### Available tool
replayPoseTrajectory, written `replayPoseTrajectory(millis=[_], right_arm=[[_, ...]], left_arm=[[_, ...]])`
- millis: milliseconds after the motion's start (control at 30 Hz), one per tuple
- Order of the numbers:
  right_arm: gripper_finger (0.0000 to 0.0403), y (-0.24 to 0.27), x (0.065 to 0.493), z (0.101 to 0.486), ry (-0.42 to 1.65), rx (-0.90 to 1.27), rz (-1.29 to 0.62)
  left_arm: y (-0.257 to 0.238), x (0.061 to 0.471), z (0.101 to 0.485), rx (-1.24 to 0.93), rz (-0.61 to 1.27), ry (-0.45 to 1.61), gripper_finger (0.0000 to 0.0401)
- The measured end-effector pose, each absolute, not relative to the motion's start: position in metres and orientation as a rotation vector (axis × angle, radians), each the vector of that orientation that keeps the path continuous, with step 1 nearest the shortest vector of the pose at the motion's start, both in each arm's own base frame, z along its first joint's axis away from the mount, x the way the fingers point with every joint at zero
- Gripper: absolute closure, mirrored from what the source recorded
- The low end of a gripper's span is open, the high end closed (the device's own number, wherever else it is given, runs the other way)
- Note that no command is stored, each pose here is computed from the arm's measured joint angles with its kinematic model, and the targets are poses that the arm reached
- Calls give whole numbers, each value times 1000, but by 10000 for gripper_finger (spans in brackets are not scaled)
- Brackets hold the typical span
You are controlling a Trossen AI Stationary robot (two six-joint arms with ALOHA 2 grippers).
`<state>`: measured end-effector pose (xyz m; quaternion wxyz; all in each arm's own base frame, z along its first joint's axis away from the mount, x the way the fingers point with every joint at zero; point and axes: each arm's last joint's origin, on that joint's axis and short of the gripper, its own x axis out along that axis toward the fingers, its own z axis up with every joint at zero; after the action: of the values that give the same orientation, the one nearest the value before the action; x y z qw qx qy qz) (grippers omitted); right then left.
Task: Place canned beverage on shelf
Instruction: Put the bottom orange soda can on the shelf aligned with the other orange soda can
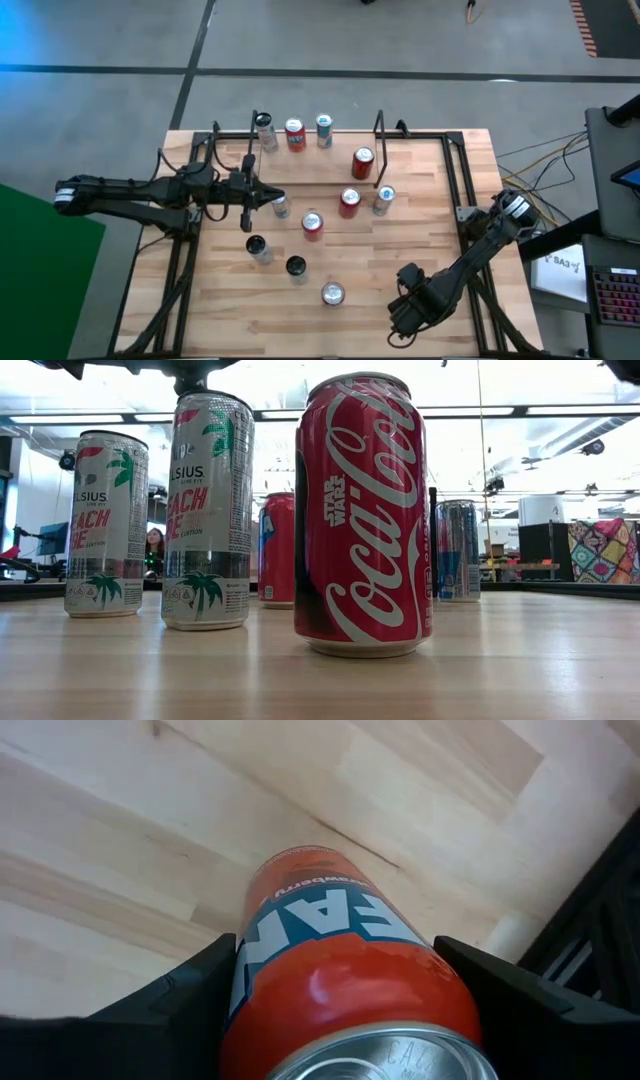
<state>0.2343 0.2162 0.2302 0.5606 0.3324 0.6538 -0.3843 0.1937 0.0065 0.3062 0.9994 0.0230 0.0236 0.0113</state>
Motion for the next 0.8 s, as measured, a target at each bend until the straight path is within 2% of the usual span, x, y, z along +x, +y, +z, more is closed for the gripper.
replayPoseTrajectory(millis=[233,433,800], right_arm=[[113,215,240,249,1499,794,-892],[113,213,242,282,1480,783,-879],[113,185,268,347,1185,714,-747]], left_arm=[[6,194,306,46,23,47,401],[7,194,306,46,23,47,401],[6,194,306,62,23,47,401]])
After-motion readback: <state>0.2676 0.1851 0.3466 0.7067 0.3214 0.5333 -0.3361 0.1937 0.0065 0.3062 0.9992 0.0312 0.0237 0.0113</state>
